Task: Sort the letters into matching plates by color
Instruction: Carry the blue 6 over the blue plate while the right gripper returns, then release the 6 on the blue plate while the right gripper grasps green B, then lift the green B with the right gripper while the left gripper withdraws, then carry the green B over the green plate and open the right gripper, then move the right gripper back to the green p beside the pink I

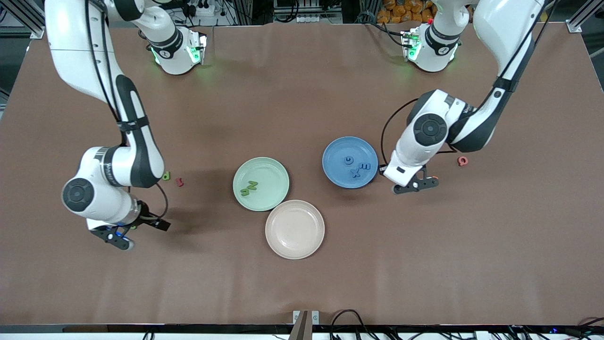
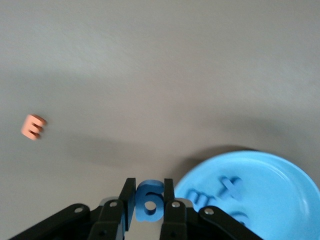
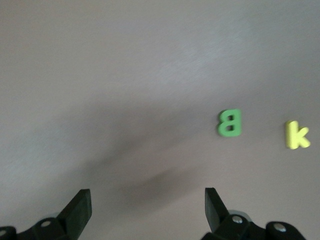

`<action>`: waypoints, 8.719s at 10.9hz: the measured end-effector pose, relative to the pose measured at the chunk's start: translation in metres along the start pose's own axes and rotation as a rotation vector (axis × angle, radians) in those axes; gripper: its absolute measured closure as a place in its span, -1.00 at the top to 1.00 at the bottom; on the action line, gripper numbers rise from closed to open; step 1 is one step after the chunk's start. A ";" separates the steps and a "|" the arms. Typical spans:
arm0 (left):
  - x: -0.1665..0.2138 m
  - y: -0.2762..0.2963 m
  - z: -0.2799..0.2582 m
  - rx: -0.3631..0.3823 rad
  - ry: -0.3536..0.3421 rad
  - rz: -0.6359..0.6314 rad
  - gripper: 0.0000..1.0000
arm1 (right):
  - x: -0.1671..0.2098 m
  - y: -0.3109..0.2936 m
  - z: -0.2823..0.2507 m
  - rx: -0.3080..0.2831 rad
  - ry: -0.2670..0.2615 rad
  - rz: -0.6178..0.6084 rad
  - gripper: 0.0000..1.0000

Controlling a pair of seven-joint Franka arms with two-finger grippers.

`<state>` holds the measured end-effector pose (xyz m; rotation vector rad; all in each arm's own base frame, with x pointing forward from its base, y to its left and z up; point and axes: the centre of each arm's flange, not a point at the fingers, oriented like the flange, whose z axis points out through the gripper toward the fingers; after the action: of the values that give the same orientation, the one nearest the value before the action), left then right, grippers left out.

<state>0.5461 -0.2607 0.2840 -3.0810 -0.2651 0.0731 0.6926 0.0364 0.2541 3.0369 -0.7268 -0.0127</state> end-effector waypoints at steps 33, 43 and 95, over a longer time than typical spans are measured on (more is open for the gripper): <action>0.071 -0.101 -0.051 -0.070 0.018 0.388 1.00 | 0.035 0.105 0.082 0.064 0.050 0.073 -0.13; 0.072 -0.160 -0.158 -0.031 0.032 0.367 1.00 | 0.029 0.093 0.079 0.069 0.053 0.050 -0.43; 0.040 -0.211 -0.333 -0.059 0.125 0.287 1.00 | -0.151 0.002 0.020 0.001 0.002 -0.655 1.00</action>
<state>0.5663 -0.0607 0.6259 -3.1404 0.1846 -0.1190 0.5574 0.1029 0.2351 3.1137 0.2885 -0.0178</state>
